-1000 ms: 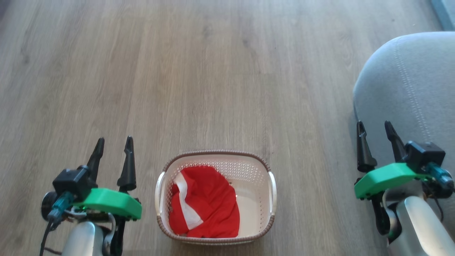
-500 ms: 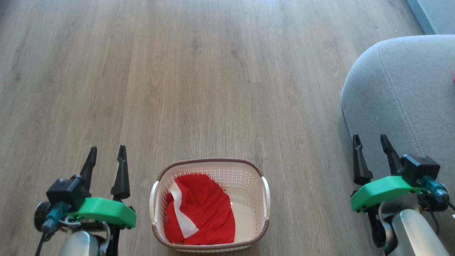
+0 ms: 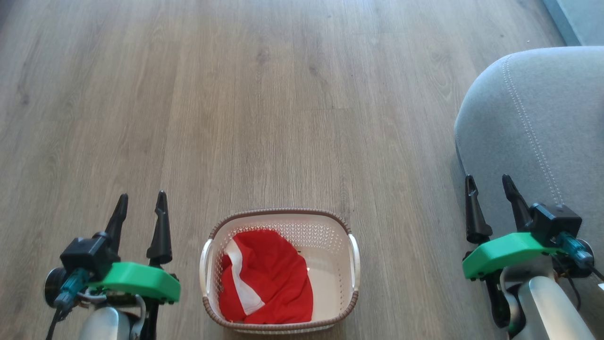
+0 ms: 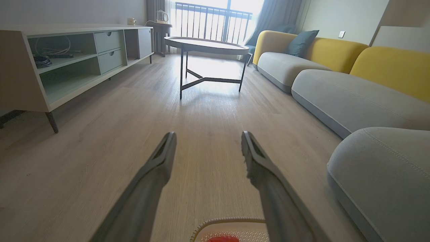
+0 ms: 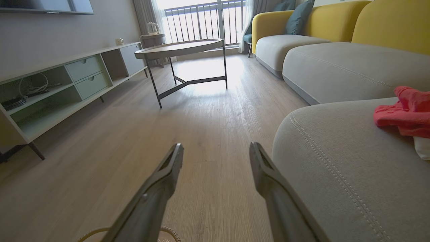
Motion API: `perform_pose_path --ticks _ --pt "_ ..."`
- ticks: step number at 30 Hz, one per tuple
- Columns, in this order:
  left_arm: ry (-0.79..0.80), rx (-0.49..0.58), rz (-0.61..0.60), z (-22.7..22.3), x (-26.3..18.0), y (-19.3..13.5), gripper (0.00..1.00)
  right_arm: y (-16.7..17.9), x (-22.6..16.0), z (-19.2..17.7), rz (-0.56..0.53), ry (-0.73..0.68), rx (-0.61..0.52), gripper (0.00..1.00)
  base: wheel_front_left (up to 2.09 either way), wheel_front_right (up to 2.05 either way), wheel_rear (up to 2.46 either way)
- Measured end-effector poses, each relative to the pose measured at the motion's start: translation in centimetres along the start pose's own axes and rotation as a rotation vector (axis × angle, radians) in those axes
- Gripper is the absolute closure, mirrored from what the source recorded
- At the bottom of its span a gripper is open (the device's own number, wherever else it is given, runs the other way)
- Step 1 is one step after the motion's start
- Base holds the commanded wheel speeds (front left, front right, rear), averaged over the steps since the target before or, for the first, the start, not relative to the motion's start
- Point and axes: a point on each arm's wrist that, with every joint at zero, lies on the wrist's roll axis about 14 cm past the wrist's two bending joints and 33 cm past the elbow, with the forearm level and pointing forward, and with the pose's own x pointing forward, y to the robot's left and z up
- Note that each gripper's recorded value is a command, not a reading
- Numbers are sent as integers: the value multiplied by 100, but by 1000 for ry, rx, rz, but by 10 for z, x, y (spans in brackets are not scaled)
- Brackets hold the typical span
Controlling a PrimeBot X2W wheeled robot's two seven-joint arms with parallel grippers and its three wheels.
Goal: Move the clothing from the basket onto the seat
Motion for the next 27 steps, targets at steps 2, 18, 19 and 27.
perform_pose_path --ticks 2,18,19,27 --pt "0 0 1 0 0 0 0 0 0 0 1 1 0 0 0 0 0" --pt "158 -19 -52 -53 4 -17 0 -2 13 -13 -1 25 9 0 0 0 0" --pt "183 -22 -59 -62 4 -19 0 -2 17 -13 1 21 8 0 0 0 0" --pt "373 -44 -137 -129 16 -43 0 -1 55 -22 29 18 7 0 0 0 0"
